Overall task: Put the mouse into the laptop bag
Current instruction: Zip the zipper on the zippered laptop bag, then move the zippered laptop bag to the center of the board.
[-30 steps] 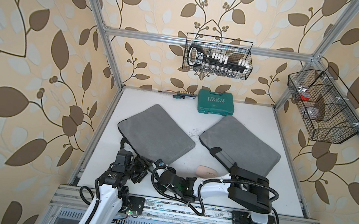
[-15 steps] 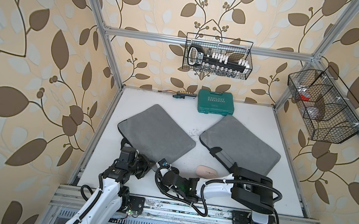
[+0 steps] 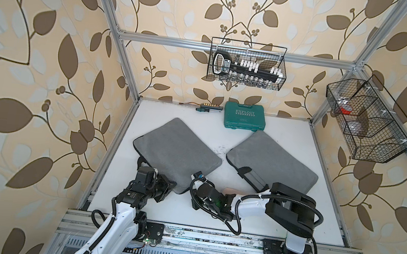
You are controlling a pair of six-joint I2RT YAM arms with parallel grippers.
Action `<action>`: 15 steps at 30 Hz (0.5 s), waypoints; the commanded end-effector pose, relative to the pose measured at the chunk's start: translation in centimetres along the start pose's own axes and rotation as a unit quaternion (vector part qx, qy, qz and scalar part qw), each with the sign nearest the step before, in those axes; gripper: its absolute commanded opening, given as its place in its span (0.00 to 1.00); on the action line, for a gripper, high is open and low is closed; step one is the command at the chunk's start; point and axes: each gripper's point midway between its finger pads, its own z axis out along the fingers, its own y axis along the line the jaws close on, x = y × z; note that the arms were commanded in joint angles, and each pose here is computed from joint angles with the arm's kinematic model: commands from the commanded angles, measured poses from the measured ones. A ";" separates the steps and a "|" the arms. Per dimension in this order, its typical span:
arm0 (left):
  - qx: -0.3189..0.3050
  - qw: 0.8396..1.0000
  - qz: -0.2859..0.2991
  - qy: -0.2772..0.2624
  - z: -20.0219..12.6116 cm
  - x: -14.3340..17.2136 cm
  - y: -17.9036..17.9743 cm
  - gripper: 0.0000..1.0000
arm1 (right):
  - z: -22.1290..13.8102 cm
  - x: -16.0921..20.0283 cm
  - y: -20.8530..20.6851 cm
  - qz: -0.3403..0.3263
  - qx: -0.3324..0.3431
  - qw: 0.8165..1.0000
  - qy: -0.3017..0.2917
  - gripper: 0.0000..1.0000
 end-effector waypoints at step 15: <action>-0.177 0.980 -0.023 -0.088 -0.6 -10.8 -0.1 0.00 | -2.0 -3.1 -3.7 0.027 0.095 0.995 -0.017 0.67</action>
